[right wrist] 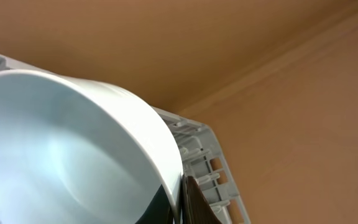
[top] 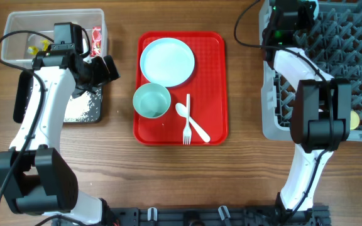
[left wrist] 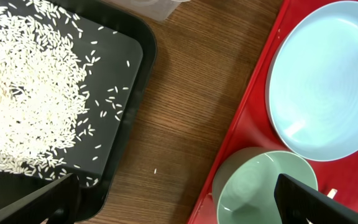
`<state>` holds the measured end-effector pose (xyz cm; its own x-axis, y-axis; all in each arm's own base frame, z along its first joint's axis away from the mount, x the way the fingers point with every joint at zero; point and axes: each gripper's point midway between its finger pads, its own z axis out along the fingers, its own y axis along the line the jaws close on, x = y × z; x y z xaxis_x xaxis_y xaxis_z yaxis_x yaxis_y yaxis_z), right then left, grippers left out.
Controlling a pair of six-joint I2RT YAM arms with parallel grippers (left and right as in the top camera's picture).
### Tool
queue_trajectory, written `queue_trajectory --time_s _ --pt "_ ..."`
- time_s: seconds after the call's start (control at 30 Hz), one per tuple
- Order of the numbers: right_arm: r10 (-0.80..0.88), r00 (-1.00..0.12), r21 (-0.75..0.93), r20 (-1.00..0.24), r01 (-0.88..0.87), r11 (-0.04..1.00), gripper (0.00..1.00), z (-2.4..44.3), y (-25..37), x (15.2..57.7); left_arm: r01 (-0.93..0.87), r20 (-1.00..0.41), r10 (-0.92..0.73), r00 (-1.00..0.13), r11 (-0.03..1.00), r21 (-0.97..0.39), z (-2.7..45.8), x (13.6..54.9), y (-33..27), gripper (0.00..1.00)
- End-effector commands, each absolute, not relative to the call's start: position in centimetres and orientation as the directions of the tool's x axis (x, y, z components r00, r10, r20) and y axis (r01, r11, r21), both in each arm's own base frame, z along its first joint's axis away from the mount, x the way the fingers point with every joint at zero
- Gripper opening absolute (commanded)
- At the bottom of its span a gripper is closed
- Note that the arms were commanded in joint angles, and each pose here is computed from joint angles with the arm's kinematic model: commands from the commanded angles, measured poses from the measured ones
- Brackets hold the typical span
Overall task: Sort waste into correct bins and load items into the dishwasher rack
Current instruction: 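Lift the light-blue bowl into the dish rack and release it, then move the right gripper to the green bowl and grasp it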
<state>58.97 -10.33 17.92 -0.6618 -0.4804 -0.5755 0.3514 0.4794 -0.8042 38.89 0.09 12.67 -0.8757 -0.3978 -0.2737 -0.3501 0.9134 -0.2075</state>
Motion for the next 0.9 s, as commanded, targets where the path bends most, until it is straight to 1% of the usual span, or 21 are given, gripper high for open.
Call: queue_trajectory --time_s 0.0,0.07,0.13,0.2,0.27,0.37,0.47,0.7,0.87 --pt "-0.484 -0.663 -0.793 -0.571 0.295 0.533 0.15 14.7 -8.3 59.5 -0.354 -0.278 -0.399 -0.874 0.914 -0.199 12.6 39.1 0.4 1.00" --pt "-0.488 -0.666 -0.797 -0.564 0.283 0.534 0.33 14.5 -8.0 59.5 -0.354 -0.278 -0.399 -0.874 0.914 -0.199 12.6 39.1 0.4 1.00" --pt "-0.492 -0.663 -0.797 -0.563 0.280 0.535 0.46 14.5 -7.6 59.5 -0.354 -0.278 -0.399 -0.874 0.914 -0.199 12.6 39.1 0.4 1.00" --pt "-0.497 -0.659 -0.797 -0.564 0.277 0.537 0.58 14.6 -7.2 59.5 -0.354 -0.278 -0.399 -0.874 0.914 -0.199 12.6 39.1 0.4 1.00" --pt "-0.499 -0.659 -0.798 -0.563 0.277 0.535 0.65 14.6 -6.8 59.5 -0.354 -0.278 -0.399 -0.874 0.914 -0.199 12.6 39.1 0.4 1.00" --pt "-0.499 -0.663 -0.803 -0.558 0.281 0.525 0.71 14.7 -6.0 59.3 -0.354 -0.278 -0.399 -0.874 0.914 -0.199 12.6 39.1 0.4 1.00" --pt "-0.496 -0.671 -0.810 -0.551 0.289 0.509 0.75 14.9 -5.5 59.0 -0.354 -0.278 -0.399 -0.874 0.914 -0.199 12.6 39.1 0.4 1.00" --pt "-0.521 -0.665 -0.824 -0.535 0.277 0.494 0.81 15.2 -3.4 58.9 -0.354 -0.278 -0.399 -0.874 0.914 -0.199 12.6 39.1 0.4 1.00" --pt "-0.549 -0.623 -0.826 -0.557 0.344 0.447 0.88 18.0 -1.9 59.0 -0.354 -0.278 -0.399 -0.874 0.914 -0.199 12.6 39.1 0.4 1.00"
